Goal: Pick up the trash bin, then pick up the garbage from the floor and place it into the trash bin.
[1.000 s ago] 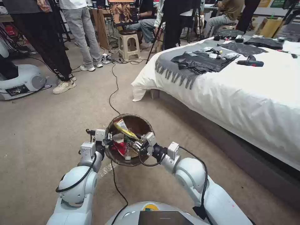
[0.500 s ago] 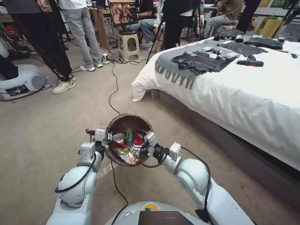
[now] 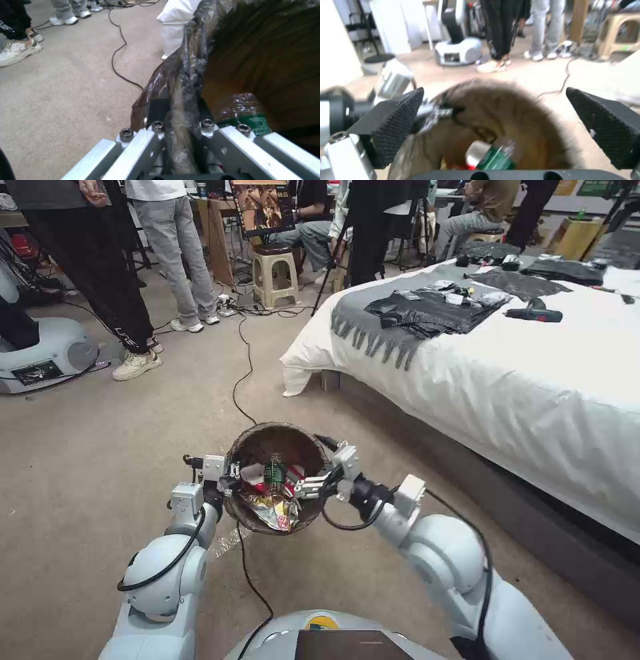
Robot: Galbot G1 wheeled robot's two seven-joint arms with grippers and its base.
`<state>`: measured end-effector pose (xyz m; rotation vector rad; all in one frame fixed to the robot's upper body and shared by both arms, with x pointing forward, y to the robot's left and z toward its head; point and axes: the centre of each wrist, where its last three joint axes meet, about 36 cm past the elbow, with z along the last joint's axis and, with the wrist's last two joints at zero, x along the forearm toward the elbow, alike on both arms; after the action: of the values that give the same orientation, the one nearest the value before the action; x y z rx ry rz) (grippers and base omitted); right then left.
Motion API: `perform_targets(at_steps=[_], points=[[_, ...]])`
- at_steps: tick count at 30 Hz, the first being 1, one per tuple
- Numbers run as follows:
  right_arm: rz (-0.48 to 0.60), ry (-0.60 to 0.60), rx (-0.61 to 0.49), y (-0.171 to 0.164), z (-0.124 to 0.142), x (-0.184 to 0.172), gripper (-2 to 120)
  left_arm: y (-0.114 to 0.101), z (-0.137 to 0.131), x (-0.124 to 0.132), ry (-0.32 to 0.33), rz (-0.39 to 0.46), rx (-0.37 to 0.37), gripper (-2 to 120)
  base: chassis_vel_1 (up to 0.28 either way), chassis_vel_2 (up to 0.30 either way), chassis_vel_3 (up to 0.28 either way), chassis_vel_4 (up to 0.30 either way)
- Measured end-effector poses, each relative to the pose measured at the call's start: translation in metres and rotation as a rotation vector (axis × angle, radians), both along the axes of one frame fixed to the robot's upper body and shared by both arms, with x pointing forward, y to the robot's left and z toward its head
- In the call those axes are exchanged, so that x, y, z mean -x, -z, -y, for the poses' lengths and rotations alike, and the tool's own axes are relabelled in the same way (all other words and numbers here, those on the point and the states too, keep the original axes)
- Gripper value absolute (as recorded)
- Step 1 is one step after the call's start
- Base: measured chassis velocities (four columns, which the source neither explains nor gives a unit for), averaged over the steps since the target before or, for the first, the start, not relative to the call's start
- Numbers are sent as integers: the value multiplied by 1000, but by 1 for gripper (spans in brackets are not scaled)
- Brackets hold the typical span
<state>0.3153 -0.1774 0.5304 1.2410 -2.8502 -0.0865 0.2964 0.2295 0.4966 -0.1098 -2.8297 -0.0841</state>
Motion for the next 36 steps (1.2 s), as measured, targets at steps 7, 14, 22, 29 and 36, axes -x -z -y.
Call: perform_targets(at_steps=[7, 14, 22, 29, 36], points=[[63, 125, -51, -26, 24, 10, 100, 0, 0, 0, 0, -1, 3, 3, 0, 0, 0, 0], [129, 292, -134, -17, 50, 12, 100, 0, -2, 1, -2, -17, 35, 3, 0, 0, 0, 0], [215, 483, -133, 29, 87, 24, 100, -1, -5, 1, -15, -18, 34, 3, 0, 0, 0, 0], [272, 605, -76, 81, 103, 56, 100, 0, -7, 2, -27, -22, 27, 3, 0, 0, 0, 0], [270, 701, -10, 101, 105, 81, 100, -1, -9, 4, -36, -22, 16, 3, 0, 0, 0, 0]])
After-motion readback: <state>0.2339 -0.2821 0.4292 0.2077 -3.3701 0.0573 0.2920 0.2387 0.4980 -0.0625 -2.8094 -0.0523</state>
